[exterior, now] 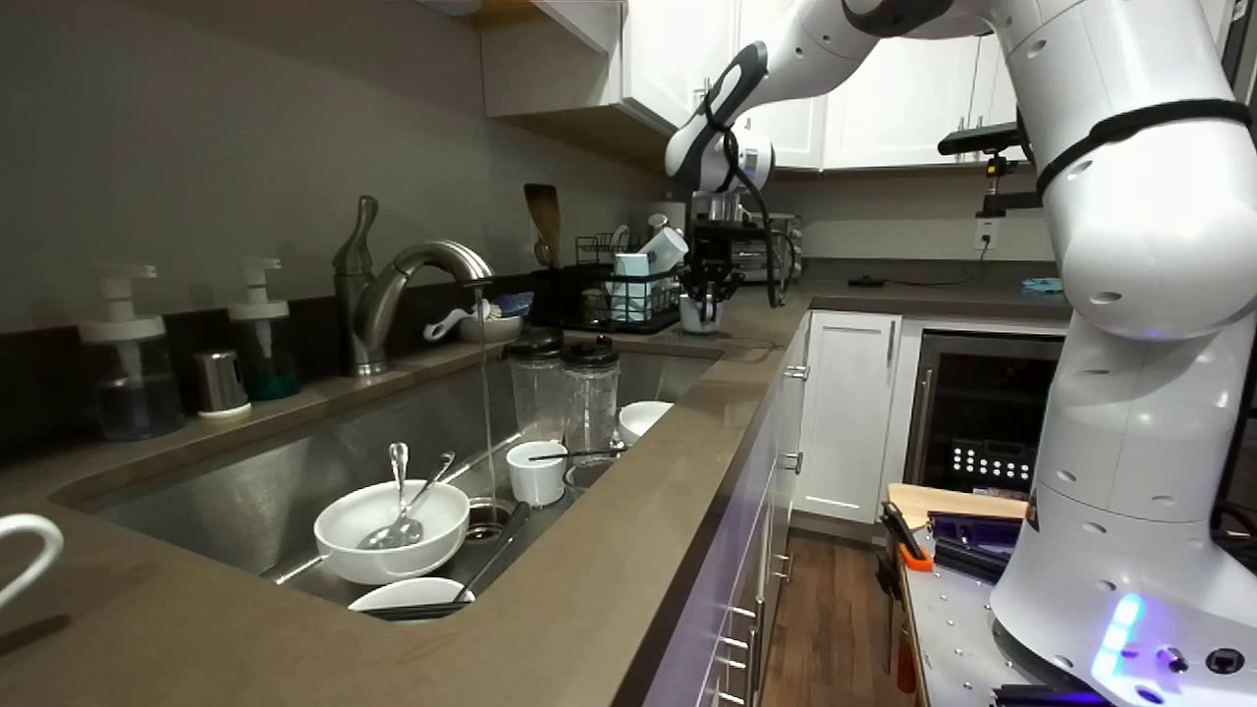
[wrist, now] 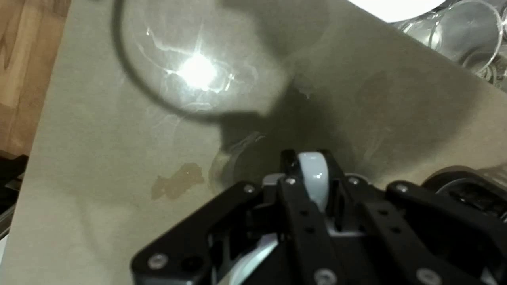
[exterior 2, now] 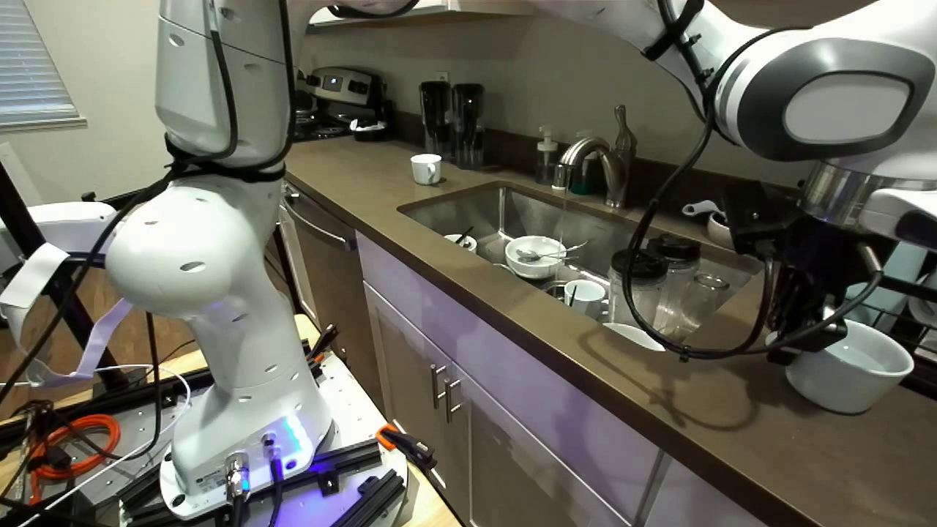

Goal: Pour some water into the cup.

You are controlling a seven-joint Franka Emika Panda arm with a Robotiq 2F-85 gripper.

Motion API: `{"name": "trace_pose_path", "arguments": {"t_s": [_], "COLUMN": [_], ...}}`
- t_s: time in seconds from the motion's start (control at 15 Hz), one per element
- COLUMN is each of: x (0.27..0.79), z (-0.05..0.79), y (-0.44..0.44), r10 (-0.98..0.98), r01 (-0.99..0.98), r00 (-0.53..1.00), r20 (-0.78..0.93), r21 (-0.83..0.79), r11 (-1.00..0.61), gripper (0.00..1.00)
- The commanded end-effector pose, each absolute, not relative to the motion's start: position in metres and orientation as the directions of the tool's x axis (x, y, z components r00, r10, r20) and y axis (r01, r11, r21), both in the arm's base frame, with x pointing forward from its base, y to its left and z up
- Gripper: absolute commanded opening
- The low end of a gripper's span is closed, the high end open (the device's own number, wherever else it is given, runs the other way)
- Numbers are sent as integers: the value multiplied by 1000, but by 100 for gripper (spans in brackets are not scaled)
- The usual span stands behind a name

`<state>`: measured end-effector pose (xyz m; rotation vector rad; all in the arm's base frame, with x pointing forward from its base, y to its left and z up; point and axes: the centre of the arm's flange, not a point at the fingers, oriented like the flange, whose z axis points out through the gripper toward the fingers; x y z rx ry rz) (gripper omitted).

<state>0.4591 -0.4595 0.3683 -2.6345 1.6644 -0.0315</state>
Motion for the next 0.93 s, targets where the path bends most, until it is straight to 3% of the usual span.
{"name": "trace_pose_path", "arguments": {"t_s": [0.0, 0.13, 0.6, 0.87], "x": [465, 465, 451, 432], "z": [367, 366, 371, 388], "y": [-470, -470, -459, -439], "r10": [-911, -911, -909, -896], "r01": [-911, -910, -911, -898], "r00": [412, 413, 413, 439], "r20": [-17, -18, -57, -75], "r21": [-38, -35, -14, -11], "r11": [-411, -412, -413, -439], "gripper": [14, 41, 86, 90]}}
